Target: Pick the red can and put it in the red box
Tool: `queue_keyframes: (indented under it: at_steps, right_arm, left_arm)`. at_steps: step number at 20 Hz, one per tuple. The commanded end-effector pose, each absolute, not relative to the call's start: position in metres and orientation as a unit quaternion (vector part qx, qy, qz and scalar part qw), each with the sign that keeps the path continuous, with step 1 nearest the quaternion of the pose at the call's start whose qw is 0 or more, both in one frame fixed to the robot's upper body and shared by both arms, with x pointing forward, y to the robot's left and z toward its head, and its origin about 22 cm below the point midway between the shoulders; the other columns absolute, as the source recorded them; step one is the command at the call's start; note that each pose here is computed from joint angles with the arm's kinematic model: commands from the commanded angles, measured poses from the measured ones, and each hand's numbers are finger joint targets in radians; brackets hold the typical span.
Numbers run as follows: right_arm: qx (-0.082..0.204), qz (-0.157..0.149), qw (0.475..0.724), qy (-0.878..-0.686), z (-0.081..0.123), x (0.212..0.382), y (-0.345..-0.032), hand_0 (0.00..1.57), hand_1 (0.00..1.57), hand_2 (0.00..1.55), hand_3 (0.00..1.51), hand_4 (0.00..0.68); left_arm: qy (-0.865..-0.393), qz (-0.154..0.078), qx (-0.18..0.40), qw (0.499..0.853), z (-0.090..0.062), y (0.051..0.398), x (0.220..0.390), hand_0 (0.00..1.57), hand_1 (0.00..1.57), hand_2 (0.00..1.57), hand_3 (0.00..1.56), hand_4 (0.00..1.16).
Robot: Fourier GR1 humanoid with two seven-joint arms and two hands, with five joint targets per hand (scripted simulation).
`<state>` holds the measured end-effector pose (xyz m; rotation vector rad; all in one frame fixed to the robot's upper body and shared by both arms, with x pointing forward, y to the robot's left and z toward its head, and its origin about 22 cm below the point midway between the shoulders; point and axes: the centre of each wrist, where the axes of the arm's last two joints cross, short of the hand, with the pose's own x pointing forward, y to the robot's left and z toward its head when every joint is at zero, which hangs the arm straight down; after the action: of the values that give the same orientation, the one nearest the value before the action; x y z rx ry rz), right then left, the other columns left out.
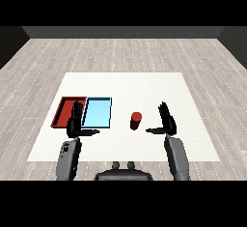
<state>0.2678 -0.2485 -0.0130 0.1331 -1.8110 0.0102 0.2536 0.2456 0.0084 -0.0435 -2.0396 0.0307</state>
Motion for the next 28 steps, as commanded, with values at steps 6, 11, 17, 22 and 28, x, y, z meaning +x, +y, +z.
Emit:
queue_keyframes:
  at_steps: [6,11,17,22,28]
  right_arm:
    - [0.083,-0.001,0.639,-0.765,-0.034,0.281,-0.229,0.0,0.0,0.0,0.0,0.0]
    - [0.101,0.004,0.644,-0.758,-0.043,0.29,-0.221,0.0,0.0,0.0,0.0,0.0]
    - [0.126,-0.01,0.65,-0.75,-0.046,0.296,-0.189,0.0,0.0,0.0,0.0,0.0]
    - [0.131,-0.005,0.659,-0.74,-0.071,0.298,-0.197,0.0,0.0,0.0,0.0,0.0]
    - [0.124,-0.011,0.662,-0.739,-0.07,0.308,-0.173,0.0,0.0,0.0,0.0,0.0]
  left_arm:
    - [-0.847,0.012,-0.022,0.531,0.018,0.256,0.237,0.0,0.0,0.0,0.0,0.0]
    - [-0.85,0.017,-0.025,0.526,0.017,0.251,0.235,0.0,0.0,0.0,0.0,0.0]
    - [-0.851,0.028,-0.023,0.524,0.0,0.246,0.26,0.0,0.0,0.0,0.0,0.0]
    - [-0.85,0.023,-0.018,0.525,0.026,0.244,0.247,0.0,0.0,0.0,0.0,0.0]
    - [-0.849,0.026,-0.016,0.527,-0.001,0.258,0.227,0.0,0.0,0.0,0.0,0.0]
